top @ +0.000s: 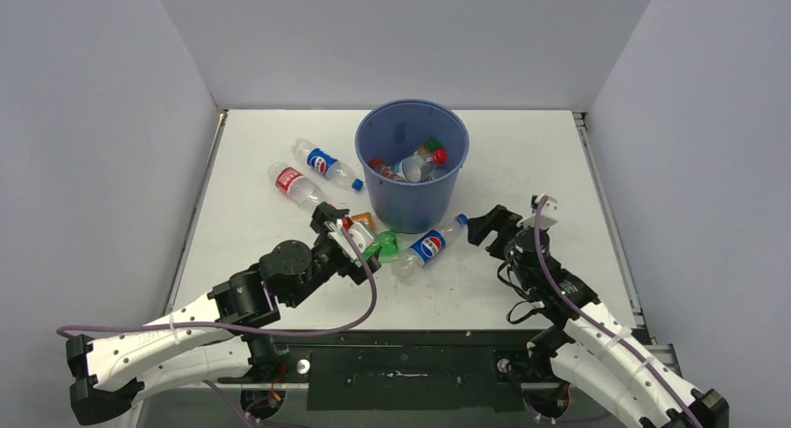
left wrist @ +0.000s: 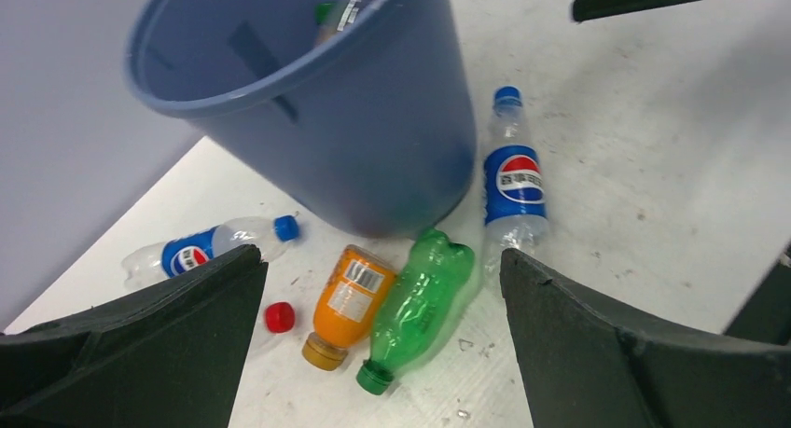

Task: Put the plastic bottles in the bin
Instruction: Pick up the plastic bottle at the center of the board.

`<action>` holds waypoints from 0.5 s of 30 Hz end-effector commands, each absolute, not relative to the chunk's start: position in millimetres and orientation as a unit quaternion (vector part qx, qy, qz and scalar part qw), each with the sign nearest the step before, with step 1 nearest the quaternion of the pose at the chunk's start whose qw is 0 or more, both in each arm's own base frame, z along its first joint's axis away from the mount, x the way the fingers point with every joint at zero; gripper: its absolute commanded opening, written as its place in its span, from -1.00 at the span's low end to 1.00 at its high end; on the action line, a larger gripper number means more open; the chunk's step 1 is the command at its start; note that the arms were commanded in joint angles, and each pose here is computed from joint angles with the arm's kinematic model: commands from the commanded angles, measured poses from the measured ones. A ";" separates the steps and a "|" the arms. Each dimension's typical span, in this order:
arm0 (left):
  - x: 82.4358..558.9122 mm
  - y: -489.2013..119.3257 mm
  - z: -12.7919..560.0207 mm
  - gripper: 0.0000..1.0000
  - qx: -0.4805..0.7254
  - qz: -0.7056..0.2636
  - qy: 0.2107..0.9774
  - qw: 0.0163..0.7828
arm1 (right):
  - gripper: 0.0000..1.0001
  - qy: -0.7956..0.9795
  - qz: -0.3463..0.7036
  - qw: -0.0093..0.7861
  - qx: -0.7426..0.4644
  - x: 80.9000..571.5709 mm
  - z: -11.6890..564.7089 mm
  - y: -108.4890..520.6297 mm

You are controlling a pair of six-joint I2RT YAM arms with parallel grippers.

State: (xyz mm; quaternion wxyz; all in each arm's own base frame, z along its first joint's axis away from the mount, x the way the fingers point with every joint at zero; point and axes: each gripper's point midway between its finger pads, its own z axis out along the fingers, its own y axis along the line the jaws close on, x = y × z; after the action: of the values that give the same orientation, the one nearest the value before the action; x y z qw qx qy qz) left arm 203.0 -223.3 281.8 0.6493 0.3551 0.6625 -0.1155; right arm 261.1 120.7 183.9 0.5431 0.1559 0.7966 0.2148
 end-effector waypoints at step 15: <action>182.3 -250.7 270.4 0.92 0.427 -0.136 0.626 0.638 | 0.80 0.779 0.402 0.396 0.275 283.6 101.8 186.8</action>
State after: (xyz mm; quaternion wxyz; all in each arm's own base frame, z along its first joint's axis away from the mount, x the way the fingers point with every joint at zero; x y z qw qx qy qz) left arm 181.3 -246.0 255.9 0.6164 0.4373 0.6408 -0.1351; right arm 265.4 175.7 83.6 0.3805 0.2496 0.8202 0.3467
